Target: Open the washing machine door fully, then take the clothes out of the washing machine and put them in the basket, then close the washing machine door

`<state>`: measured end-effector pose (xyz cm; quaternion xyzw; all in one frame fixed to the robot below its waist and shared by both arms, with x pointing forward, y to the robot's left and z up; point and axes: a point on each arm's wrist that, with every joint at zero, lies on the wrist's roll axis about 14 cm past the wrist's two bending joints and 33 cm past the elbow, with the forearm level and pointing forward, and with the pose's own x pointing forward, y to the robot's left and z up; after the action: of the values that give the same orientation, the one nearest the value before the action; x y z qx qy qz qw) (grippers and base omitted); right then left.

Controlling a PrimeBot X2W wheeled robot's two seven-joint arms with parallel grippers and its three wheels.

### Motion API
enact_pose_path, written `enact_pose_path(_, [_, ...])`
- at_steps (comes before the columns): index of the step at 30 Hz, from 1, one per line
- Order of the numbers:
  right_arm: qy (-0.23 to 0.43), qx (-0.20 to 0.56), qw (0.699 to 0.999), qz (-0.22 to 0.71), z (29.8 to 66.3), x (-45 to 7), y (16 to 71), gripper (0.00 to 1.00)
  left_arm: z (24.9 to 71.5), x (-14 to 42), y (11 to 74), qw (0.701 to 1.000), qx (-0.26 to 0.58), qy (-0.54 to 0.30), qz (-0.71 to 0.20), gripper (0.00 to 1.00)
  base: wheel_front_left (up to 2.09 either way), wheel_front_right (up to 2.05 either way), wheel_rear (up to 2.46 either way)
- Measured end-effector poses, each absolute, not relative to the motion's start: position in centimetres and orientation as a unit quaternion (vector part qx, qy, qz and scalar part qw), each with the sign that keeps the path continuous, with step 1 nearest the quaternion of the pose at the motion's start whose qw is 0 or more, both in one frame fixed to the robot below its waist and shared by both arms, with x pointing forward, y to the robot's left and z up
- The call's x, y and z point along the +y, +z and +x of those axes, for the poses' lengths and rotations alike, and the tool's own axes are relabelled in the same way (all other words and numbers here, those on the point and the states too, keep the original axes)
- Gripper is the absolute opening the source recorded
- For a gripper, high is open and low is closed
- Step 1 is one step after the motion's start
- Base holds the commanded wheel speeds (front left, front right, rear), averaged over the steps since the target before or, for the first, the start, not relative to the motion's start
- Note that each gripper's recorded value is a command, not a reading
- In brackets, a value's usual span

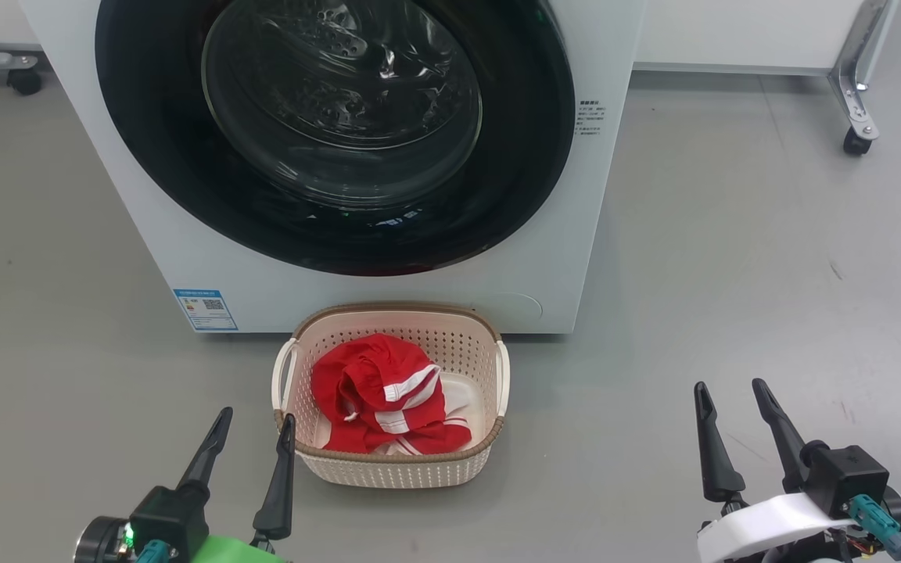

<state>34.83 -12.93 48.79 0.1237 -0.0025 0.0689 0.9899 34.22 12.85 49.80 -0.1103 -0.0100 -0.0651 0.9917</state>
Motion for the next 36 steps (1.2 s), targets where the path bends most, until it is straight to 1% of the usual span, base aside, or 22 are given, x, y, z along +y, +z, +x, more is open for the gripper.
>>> enact_pose_path(34, [0.068, -0.009, 0.990, 0.123, 34.08, -12.91, 49.17, 1.00, 33.76, 12.58, 50.06, 0.992, -0.011, -0.067, -0.111, 1.00, 0.00, 0.00, 0.00])
enact_pose_path(35, [0.069, -0.009, 0.990, 0.123, 34.09, -12.90, 49.21, 0.00, 33.76, 12.61, 50.05, 0.992, -0.011, -0.067, -0.110, 0.00, 0.00, 0.00, 0.00])
enact_pose_path(36, [0.069, -0.008, 0.990, 0.123, 34.08, -12.87, 49.15, 0.00, 33.74, 12.61, 50.00, 0.992, -0.010, -0.067, -0.110, 0.00, 0.00, 0.00, 0.00])
